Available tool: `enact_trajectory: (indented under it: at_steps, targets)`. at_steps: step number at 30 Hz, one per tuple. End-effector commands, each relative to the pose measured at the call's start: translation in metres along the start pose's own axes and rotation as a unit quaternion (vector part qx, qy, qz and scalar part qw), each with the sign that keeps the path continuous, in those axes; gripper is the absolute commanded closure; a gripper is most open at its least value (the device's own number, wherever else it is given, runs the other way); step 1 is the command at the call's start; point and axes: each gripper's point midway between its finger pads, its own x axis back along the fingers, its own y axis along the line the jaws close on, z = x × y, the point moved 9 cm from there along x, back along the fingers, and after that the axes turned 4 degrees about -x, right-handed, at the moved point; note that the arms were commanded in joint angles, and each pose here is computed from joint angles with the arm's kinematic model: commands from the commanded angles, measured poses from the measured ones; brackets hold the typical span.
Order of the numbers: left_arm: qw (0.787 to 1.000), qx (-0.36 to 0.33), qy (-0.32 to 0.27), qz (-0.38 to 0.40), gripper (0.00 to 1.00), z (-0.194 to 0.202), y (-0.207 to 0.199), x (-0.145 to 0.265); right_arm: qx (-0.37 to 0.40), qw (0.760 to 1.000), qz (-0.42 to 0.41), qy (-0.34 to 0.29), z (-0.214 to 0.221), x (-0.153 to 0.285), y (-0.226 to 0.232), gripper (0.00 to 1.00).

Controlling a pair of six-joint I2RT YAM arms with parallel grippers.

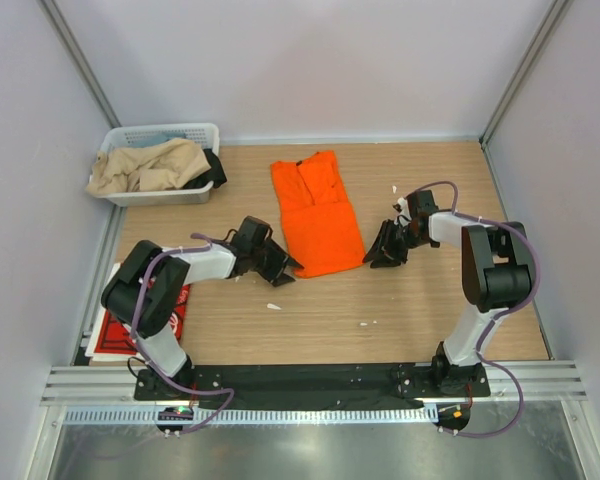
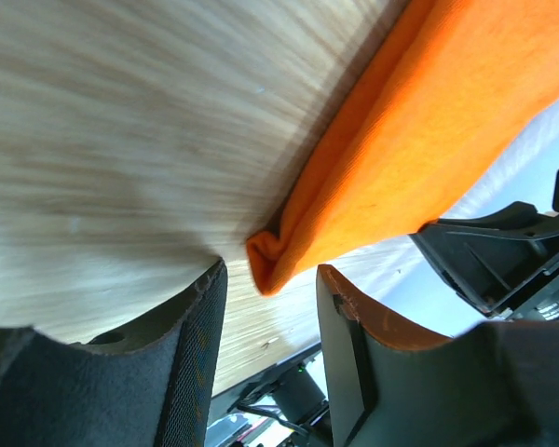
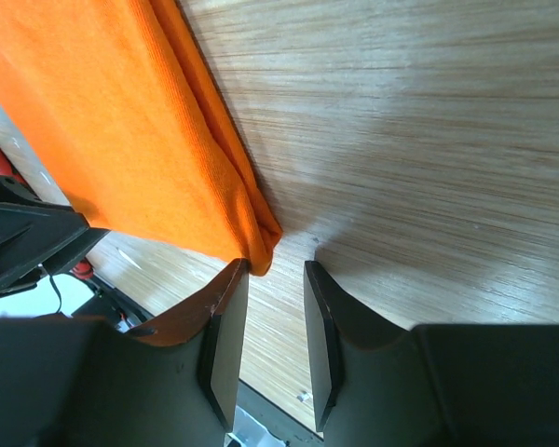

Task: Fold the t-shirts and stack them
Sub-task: Fold the tshirt

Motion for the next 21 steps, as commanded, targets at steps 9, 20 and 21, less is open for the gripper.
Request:
enact_trajectory:
  at_steps: [9,20,21]
  targets:
    - [0.989,0.010,-0.024,-0.144,0.56,-0.008,0.068,0.000,0.018,1.000,0.006,0.012,-0.002,-0.016,-0.001,0.60]
    - [0.993,0.000,0.010,-0.114,0.61,-0.012,0.060,-0.016,0.020,1.000,0.018,0.009,-0.007,-0.022,-0.003,0.60]
    - [0.993,-0.001,0.012,-0.114,0.61,-0.012,0.060,-0.017,0.020,1.000,0.018,0.009,-0.007,-0.022,-0.003,0.60]
